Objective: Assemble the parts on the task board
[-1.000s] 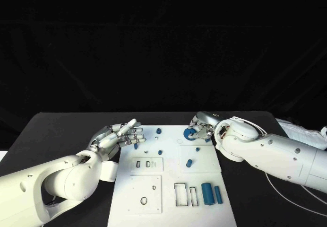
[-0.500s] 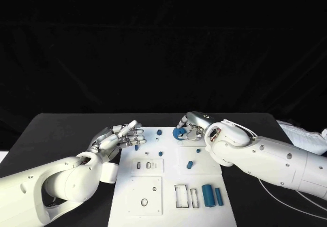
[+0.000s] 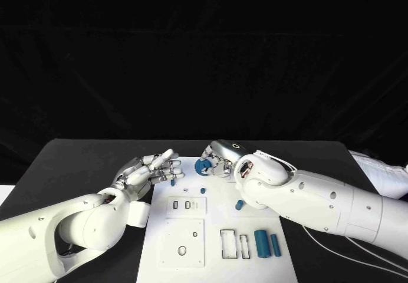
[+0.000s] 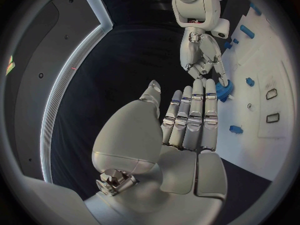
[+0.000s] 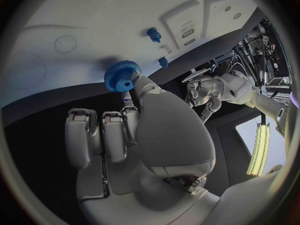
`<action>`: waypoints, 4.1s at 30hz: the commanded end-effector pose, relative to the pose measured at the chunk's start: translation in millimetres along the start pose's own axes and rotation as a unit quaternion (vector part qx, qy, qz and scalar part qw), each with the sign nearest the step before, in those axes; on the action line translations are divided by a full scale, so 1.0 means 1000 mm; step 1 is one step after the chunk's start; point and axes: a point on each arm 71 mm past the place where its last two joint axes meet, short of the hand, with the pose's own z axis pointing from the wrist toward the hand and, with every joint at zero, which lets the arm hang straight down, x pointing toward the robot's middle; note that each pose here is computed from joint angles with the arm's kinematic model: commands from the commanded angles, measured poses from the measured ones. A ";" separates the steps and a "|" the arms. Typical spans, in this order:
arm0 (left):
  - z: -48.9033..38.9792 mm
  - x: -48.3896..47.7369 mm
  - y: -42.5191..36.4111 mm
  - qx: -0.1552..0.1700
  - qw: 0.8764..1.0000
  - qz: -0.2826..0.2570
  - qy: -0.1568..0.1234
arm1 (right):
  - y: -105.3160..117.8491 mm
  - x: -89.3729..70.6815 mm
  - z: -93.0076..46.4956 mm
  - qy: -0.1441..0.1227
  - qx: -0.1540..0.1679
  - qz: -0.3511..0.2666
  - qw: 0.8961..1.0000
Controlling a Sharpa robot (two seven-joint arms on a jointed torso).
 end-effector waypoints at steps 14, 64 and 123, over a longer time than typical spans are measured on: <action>0.0008 0.0031 -0.0006 0.003 1.000 -0.005 0.009 | 0.015 0.013 0.006 0.021 -0.021 -0.011 0.999; 0.0003 0.0017 -0.0007 0.001 1.000 -0.005 0.009 | -0.007 0.021 0.000 0.040 0.019 0.001 0.999; 0.0016 -0.0058 -0.0009 0.003 1.000 -0.002 0.000 | -0.177 -0.021 -0.104 0.009 0.075 0.115 0.990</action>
